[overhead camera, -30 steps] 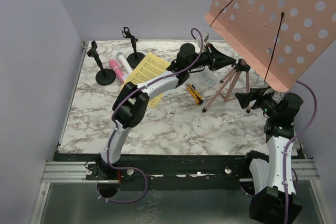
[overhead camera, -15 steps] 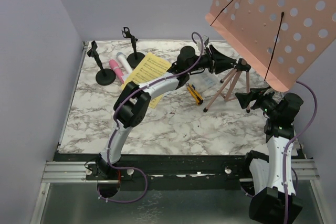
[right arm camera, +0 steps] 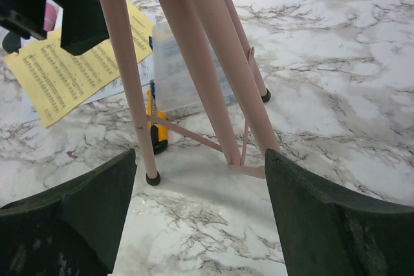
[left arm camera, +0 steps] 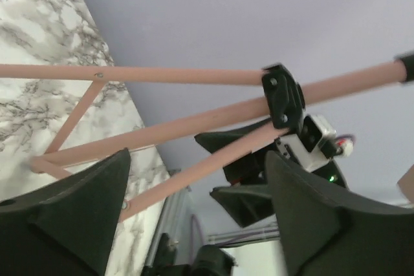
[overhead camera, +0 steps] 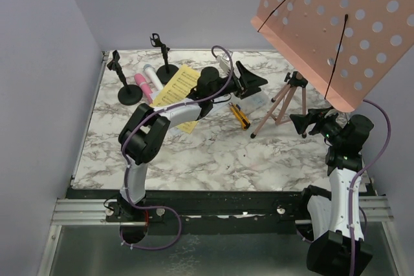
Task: Pack up the instrument practice props
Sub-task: Unscrew the knob on the music stand.
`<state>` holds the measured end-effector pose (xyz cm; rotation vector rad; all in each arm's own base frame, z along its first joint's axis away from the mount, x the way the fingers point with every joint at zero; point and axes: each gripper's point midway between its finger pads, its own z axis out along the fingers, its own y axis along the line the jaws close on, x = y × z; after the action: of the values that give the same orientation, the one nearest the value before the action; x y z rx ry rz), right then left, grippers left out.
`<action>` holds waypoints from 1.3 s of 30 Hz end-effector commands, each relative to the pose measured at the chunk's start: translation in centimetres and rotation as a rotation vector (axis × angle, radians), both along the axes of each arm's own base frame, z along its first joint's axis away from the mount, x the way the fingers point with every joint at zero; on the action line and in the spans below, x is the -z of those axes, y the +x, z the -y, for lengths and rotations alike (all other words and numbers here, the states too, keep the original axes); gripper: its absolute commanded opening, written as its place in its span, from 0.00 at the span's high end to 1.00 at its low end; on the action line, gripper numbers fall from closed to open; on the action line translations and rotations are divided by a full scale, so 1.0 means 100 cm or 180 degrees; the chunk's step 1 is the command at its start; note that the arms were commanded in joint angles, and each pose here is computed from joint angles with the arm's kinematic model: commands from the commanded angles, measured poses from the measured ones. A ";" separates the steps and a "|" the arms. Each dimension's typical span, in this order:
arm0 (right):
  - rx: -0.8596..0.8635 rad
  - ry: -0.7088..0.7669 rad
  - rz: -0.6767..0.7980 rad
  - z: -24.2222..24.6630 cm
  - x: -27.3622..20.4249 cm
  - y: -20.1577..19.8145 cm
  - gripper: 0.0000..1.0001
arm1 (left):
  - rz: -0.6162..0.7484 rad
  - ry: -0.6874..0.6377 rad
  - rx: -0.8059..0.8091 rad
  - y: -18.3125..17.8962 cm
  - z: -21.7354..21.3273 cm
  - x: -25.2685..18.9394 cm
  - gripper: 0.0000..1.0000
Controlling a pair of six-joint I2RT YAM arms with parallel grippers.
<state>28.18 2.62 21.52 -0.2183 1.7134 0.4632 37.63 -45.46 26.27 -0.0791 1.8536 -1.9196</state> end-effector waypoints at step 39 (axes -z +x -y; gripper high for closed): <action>-0.0060 -0.0003 0.0020 0.000 0.000 -0.001 0.16 | 0.5402 0.1973 -0.0504 -0.034 -0.032 -0.007 0.01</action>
<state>28.18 2.45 21.43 -0.2152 1.7160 0.4671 32.99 -42.51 24.52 1.1012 1.0646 -0.7586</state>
